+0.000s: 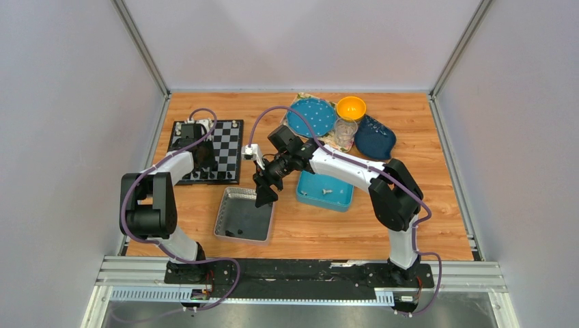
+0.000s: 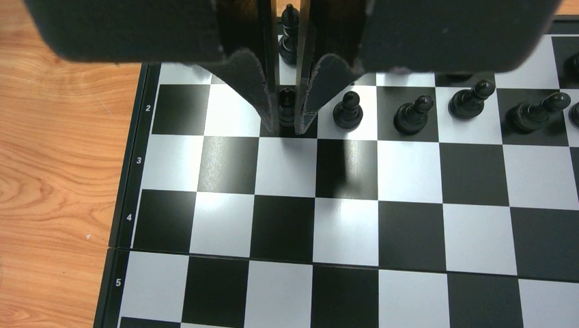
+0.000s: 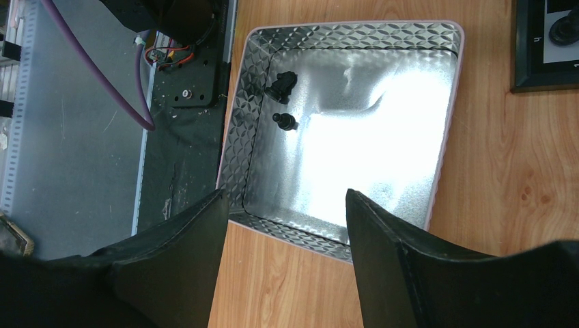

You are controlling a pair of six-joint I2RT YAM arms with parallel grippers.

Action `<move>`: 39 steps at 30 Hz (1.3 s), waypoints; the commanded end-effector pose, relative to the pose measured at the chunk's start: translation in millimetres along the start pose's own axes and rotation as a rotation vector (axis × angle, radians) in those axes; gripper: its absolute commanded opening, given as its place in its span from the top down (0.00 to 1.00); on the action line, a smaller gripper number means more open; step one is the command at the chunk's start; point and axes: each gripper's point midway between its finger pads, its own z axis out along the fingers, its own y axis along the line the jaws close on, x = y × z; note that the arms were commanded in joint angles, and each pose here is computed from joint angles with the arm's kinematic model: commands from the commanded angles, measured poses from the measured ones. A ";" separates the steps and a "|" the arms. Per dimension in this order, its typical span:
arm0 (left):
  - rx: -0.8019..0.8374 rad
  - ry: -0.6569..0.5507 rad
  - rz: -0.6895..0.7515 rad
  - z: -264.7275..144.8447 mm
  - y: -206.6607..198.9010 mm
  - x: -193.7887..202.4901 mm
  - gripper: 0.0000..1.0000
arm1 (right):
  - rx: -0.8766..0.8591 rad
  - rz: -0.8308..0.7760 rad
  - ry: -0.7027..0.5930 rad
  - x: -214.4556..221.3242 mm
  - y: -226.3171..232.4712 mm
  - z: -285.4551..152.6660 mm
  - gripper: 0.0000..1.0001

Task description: Set up the chess pieces on the board

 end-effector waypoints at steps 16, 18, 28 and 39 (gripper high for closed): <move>-0.008 -0.017 0.009 -6.2 0.3 -13.5 0.70 | 0.000 -0.055 -0.020 -11.6 6.7 -4.4 0.33; -0.008 -0.021 0.009 -6.5 0.0 -16.3 0.66 | 0.000 -0.055 -0.020 -12.1 6.5 -4.3 0.33; 0.025 -0.090 0.000 -17.5 -9.4 -51.1 0.64 | -0.001 -0.061 -0.019 -12.2 7.8 -4.7 0.33; 0.096 -0.286 -0.019 -84.9 -26.3 -96.7 0.55 | 0.030 -0.145 -0.016 -25.3 7.3 -17.6 0.33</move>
